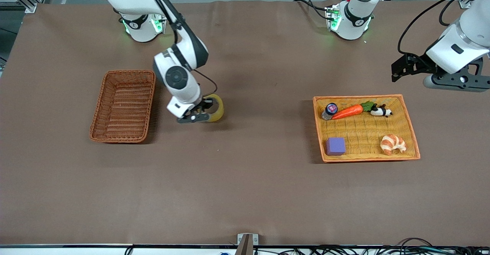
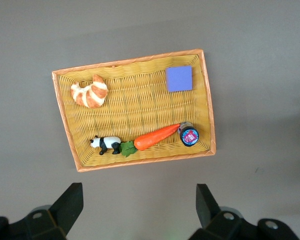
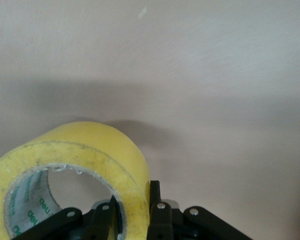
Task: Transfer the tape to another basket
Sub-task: 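Carry the tape with the right gripper into the wicker basket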
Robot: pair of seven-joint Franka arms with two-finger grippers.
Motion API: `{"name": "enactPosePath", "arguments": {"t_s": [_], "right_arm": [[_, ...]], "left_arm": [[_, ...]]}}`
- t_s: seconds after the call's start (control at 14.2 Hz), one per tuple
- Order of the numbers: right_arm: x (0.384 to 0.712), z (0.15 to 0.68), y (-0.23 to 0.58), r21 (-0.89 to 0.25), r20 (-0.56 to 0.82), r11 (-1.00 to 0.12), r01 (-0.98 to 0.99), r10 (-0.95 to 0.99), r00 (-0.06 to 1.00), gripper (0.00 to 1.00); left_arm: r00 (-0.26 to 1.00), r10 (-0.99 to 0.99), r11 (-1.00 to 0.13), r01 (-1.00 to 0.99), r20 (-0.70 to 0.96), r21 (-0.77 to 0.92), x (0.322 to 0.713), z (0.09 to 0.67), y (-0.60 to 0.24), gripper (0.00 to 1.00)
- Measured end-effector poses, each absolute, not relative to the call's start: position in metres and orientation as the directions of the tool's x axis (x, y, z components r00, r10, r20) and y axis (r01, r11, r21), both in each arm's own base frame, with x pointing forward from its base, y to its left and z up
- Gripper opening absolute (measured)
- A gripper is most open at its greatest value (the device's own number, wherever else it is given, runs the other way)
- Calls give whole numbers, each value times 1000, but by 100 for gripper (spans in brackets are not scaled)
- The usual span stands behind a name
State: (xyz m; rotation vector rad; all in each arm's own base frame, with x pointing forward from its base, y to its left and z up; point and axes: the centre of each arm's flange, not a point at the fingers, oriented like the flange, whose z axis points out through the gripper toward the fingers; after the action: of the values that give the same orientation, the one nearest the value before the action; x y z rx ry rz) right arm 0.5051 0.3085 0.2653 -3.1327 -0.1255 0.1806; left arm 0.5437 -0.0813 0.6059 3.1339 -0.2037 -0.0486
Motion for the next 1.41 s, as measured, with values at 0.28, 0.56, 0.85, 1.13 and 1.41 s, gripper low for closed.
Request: {"name": "enactPosePath", "arguments": {"t_s": [0.28, 0.56, 0.85, 1.13, 1.41], "right_arm": [[540, 364, 187, -23, -121, -1000, -19, -16, 992, 22], [538, 355, 72, 31, -137, -998, -45, -49, 989, 22], [520, 314, -3, 18, -132, -998, -55, -57, 990, 22], [488, 268, -29, 24, -98, -996, -85, -87, 991, 22], [470, 250, -45, 19, -86, -997, -79, -80, 993, 22]], "left_arm": [[991, -129, -992, -129, -34, 4, 547, 601, -81, 100], [991, -129, -992, -129, -33, 4, 547, 602, -81, 100], [991, -129, -992, -129, -31, 4, 547, 602, -81, 100], [991, -130, -992, -130, -31, 4, 548, 602, -82, 100], [991, -131, -991, -131, -34, 4, 548, 600, -82, 100]]}}
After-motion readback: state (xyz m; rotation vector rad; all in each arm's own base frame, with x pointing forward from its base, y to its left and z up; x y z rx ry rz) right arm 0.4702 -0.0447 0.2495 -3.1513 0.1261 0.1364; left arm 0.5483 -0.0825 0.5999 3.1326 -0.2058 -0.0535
